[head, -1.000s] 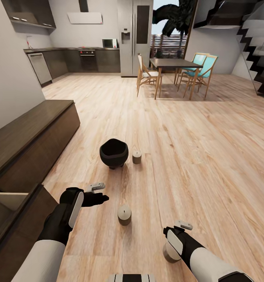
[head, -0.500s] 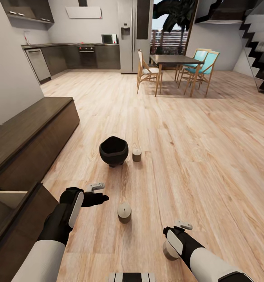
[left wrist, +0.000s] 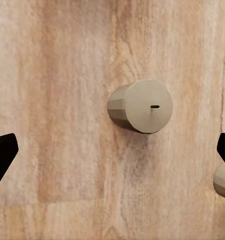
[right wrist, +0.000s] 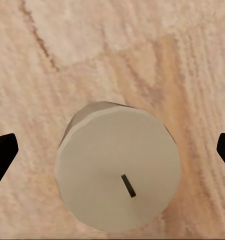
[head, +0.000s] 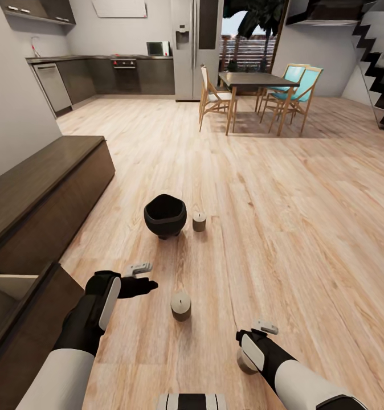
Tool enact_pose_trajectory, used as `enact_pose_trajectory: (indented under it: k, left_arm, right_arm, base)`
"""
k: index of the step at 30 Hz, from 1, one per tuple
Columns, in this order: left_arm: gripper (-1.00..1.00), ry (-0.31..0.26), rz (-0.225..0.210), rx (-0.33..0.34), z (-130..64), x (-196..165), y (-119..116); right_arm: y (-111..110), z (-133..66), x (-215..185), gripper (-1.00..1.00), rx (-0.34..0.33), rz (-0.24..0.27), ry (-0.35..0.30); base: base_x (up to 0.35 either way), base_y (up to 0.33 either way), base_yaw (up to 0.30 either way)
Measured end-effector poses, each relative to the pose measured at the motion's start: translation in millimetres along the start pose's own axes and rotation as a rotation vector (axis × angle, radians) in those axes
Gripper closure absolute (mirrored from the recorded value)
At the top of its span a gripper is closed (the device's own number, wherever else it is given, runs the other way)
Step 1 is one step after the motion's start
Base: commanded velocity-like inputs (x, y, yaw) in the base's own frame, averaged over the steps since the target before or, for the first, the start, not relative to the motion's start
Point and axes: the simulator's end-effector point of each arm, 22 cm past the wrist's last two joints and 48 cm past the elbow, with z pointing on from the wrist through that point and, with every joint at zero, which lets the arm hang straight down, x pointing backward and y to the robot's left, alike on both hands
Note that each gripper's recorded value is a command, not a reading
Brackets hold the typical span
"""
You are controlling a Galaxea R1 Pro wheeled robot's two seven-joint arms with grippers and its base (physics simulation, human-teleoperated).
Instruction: Place each of the two pumpkins and all three candles from the living room inside a cabinet in the living room (use any cabinet), then make sure every cabinet is closed, and position the cauldron so it is next to a table in the living room.
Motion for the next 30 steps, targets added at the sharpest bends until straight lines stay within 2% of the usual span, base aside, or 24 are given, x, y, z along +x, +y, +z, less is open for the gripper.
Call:
enact_pose_trajectory:
  k: [23,28,30]
  left_arm:
    - [-1.0,-0.009,-0.001,0.002,-2.1,-3.2,-0.3]
    - [-1.0,-0.047,0.007,0.004,-10.8,-16.0,-2.8]
    - [-1.0,-0.079,0.013,0.007,-18.7,-26.7,-5.2]
  right_arm:
    - [1.7,-0.5,0.3,-1.0,-0.002,-0.001,0.0]
    - [1.7,-0.5,0.4,-1.0,-0.002,-0.001,0.0]
    - [1.8,-0.5,0.2,-1.0,-0.002,-0.001,0.0]
  base:
    - [0.0,0.0,0.0]
    - [0.0,0.0,0.0]
    - [0.0,0.0,0.0]
